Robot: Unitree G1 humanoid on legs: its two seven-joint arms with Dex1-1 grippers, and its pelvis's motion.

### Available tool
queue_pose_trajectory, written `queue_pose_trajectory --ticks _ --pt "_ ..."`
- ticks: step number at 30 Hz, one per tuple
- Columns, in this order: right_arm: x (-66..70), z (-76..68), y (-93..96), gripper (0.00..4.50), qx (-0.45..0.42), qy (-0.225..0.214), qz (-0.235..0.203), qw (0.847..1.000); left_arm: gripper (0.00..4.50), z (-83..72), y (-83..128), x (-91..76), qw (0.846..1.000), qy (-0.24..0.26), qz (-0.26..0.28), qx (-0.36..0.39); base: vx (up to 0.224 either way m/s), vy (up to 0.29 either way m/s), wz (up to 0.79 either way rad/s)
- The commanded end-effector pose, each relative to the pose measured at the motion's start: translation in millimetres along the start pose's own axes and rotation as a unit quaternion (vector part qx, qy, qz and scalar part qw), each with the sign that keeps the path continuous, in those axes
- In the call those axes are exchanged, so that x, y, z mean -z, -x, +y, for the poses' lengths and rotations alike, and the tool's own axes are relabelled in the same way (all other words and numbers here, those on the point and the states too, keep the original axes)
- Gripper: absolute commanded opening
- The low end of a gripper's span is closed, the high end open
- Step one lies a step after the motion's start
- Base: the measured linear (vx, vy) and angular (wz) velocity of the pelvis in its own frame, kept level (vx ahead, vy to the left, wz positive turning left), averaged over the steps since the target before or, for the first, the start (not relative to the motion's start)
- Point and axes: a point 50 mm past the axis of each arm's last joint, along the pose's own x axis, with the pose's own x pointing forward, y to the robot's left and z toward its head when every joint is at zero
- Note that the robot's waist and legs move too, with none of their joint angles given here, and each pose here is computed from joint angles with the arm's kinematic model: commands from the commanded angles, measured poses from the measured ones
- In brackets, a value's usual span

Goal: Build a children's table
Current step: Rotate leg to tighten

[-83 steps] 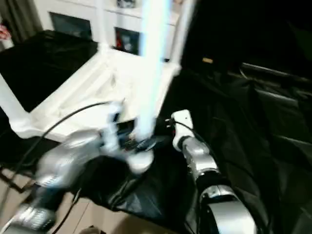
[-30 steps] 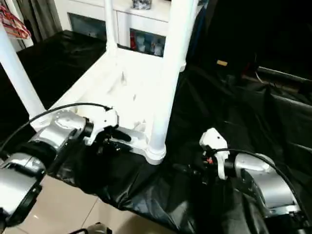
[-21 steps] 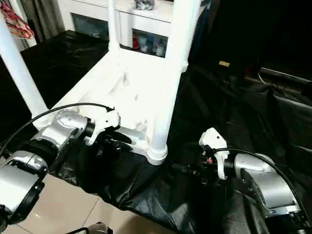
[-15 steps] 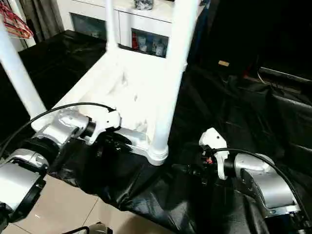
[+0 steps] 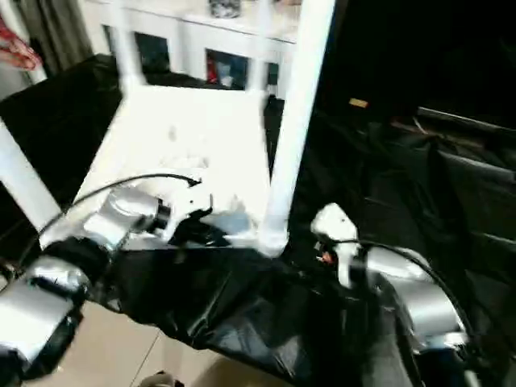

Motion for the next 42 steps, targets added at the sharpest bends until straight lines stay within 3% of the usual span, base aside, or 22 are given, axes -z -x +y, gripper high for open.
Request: queue_pose_trajectory --ticks 1,11,12,15,16,27,32,38,42 --pt "-2.5 -5.7 -10.5 4.5 0.031 0.018 0.003 0.999 0.01 -9.9 -9 5.6 1.0 0.006 -0.018 0.003 0.0 0.0 0.0" --pt "-7.9 -19.9 -28.6 4.5 0.06 0.015 0.001 0.998 0.01 -23.2 -11 5.7 0.999 -0.014 -0.032 0.008 0.0 0.0 0.0" --pt "-8.2 -20.5 -30.0 4.23 0.058 0.016 0.0 0.998 0.0 -23.8 -10 5.8 0.999 -0.014 -0.031 0.006 0.0 0.0 0.0" --pt "-8.2 -21.8 -34.4 4.1 0.046 0.02 0.004 0.999 0.0 -23.6 -8 6.0 0.999 -0.012 -0.03 0.005 0.0 0.0 0.0" --pt "-8.4 -22.2 -35.4 3.86 0.044 0.019 0.003 0.999 0.0 -23.9 -8 6.3 0.999 -0.01 -0.029 0.008 0.0 0.0 0.0" --pt "-5.0 -25.8 -42.3 2.94 0.023 0.019 0.01 1.0 0.0 -21.8 -2 5.7 1.0 0.004 -0.028 0.01 0.0 0.0 0.0" --pt "-3.8 -25.6 -45.2 2.72 0.022 0.016 0.008 1.0 0.0 -20.2 0 4.3 0.999 0.016 -0.036 0.009 0.0 0.0 0.0" --pt "2.0 -22.5 -50.4 2.67 0.064 -0.007 -0.011 0.998 0.0 -16.3 -8 -1.2 0.999 0.026 -0.041 -0.023 0.0 0.0 0.0" --pt "11.9 -6.0 -69.4 2.66 0.145 -0.071 -0.032 0.986 0.0 -8.2 -28 -12.6 0.993 0.04 -0.041 -0.1 0.0 0.0 0.0"
